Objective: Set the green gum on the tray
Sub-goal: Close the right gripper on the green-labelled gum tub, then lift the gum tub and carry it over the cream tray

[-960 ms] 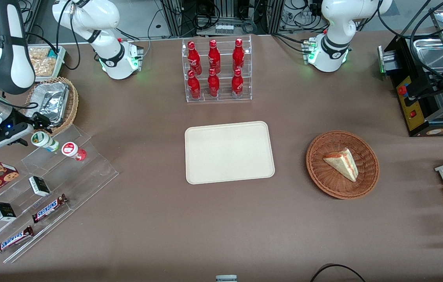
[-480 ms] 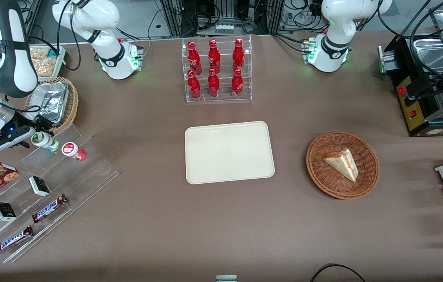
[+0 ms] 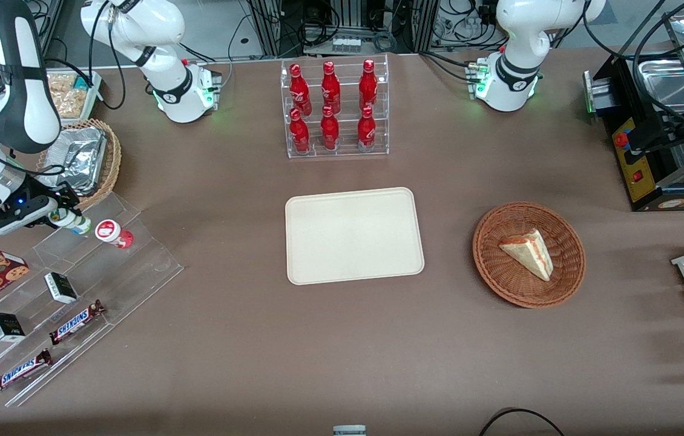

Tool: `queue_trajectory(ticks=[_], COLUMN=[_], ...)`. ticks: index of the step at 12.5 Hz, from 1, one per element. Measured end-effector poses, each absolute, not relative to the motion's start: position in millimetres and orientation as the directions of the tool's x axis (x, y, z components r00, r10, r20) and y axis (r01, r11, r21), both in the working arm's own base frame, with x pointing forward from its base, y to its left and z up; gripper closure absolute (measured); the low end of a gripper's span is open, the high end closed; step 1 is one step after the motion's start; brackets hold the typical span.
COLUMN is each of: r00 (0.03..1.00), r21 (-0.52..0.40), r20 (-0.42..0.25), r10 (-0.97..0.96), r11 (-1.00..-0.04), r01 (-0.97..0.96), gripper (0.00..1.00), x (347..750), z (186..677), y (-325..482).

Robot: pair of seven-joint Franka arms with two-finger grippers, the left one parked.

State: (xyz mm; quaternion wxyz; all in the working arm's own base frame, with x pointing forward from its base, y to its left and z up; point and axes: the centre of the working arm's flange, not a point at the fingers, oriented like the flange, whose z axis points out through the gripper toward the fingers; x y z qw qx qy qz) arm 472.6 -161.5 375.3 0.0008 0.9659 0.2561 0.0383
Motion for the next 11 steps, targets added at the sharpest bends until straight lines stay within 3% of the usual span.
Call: queue_trajectory(ticks=[3, 11], r00=[0.866, 0.859], r21=[-0.01, -0.088], r20=[0.061, -0.017], r10=[0.496, 0.512], r11=[-0.867, -0.856], r01=[0.497, 0.509], gripper=[0.41, 0.41], x=[476.4, 505.5], z=[382.9, 494.1], y=[-154.3, -75.7])
